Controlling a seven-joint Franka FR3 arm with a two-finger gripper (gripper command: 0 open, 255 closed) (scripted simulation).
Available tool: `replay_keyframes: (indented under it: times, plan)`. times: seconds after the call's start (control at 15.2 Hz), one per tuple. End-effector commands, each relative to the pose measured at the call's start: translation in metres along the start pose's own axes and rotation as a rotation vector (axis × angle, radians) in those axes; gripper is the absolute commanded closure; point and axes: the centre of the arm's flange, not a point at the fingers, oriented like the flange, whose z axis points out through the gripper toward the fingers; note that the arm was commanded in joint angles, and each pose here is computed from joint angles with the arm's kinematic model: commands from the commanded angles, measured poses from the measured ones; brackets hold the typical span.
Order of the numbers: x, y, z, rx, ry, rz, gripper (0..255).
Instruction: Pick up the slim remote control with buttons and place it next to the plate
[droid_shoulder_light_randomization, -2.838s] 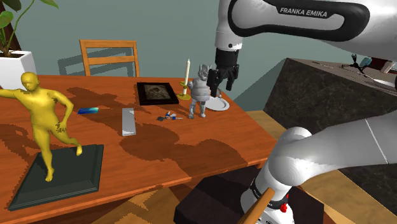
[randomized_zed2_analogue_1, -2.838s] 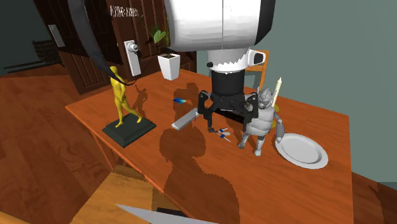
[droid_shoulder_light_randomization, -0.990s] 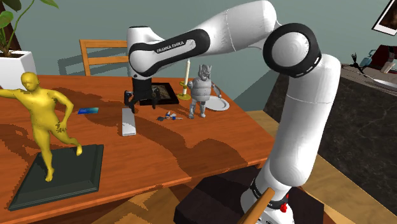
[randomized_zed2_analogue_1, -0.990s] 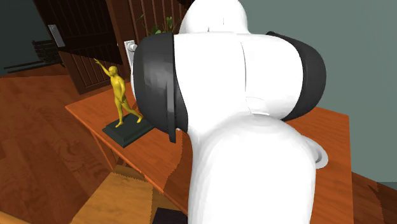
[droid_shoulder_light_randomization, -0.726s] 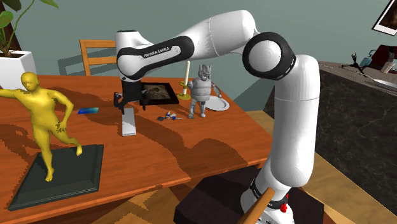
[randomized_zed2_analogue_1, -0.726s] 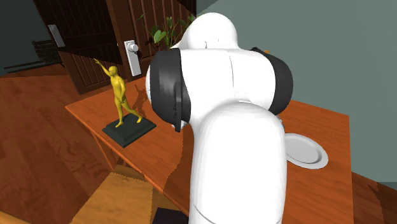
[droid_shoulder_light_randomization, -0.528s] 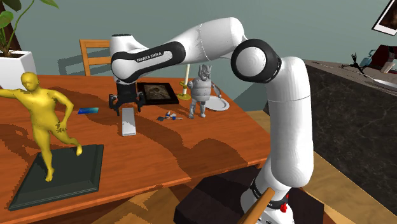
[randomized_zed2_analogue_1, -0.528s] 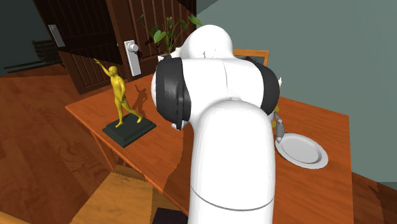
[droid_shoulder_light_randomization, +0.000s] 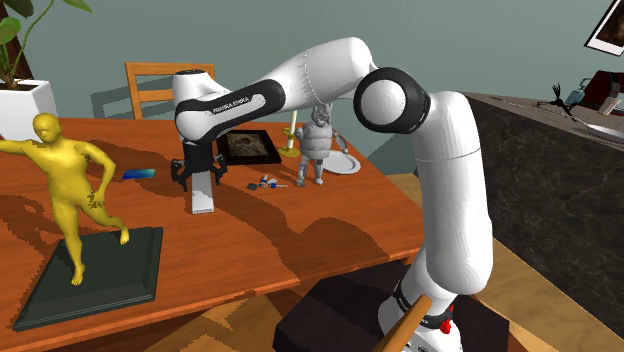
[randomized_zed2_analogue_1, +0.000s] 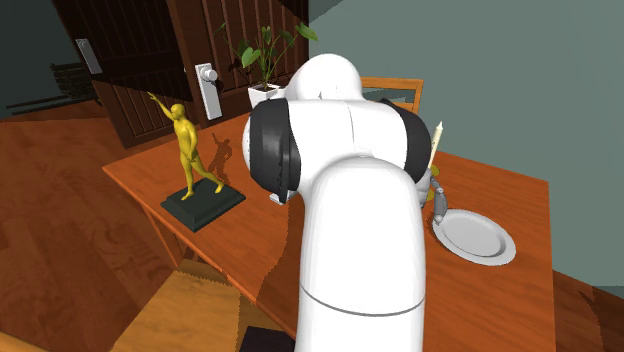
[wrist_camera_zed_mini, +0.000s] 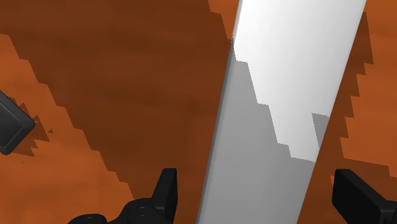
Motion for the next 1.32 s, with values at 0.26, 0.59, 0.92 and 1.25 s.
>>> replay_keyframes:
  times: [0.26, 0.59, 0.92, 1.25]
  plan:
    - [0.0, -0.001, 0.002, 0.0, 0.001, 0.0, 0]
    - [0.0, 0.0, 0.002, 0.0, 0.001, 0.0, 255]
    - [0.001, -0.001, 0.002, 0.0, 0.001, 0.0, 255]
    - [0.0, 0.0, -0.014, 0.0, 0.001, 0.0, 255]
